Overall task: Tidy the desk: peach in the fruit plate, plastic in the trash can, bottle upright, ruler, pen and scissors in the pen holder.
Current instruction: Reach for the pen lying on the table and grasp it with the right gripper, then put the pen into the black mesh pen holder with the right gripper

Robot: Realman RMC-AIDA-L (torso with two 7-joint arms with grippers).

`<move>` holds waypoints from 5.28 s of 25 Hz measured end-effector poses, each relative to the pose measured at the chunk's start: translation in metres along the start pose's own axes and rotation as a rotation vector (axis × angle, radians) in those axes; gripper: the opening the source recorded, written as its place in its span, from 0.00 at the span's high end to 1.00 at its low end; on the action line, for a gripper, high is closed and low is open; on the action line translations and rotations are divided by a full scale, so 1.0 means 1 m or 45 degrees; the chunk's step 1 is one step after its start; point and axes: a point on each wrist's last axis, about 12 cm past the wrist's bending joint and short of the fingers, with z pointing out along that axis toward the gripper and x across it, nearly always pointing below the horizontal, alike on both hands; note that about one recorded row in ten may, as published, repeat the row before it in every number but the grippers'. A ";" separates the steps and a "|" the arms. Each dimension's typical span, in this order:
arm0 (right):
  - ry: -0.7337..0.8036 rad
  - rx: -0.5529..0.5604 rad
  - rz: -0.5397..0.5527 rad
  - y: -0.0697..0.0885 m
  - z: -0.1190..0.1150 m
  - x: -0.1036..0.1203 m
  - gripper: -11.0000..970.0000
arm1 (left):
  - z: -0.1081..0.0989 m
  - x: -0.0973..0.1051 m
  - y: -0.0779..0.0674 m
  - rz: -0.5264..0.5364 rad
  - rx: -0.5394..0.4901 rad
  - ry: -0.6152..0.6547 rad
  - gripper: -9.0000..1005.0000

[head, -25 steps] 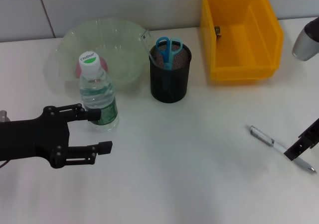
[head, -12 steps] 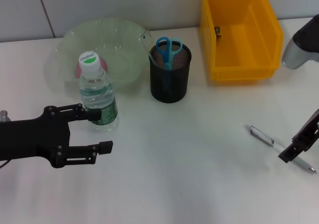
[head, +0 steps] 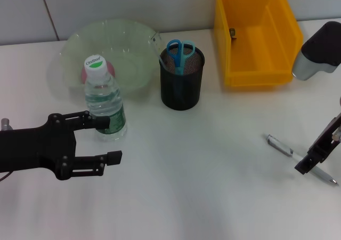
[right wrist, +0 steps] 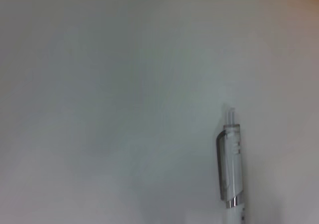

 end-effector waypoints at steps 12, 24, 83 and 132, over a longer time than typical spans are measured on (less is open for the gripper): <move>0.014 0.003 0.005 0.000 0.007 0.000 0.42 | 0.000 0.000 0.000 0.000 0.001 0.000 0.20; 0.020 0.012 0.006 0.000 0.008 0.001 0.43 | 0.001 -0.002 0.001 0.007 0.000 -0.003 0.20; 0.072 0.030 -0.021 0.004 0.013 -0.004 0.83 | 0.000 -0.002 0.002 0.015 -0.001 -0.006 0.20; -1.280 0.140 -0.320 0.038 -0.018 -0.087 0.85 | 0.003 0.001 -0.001 -0.025 0.012 -0.020 0.20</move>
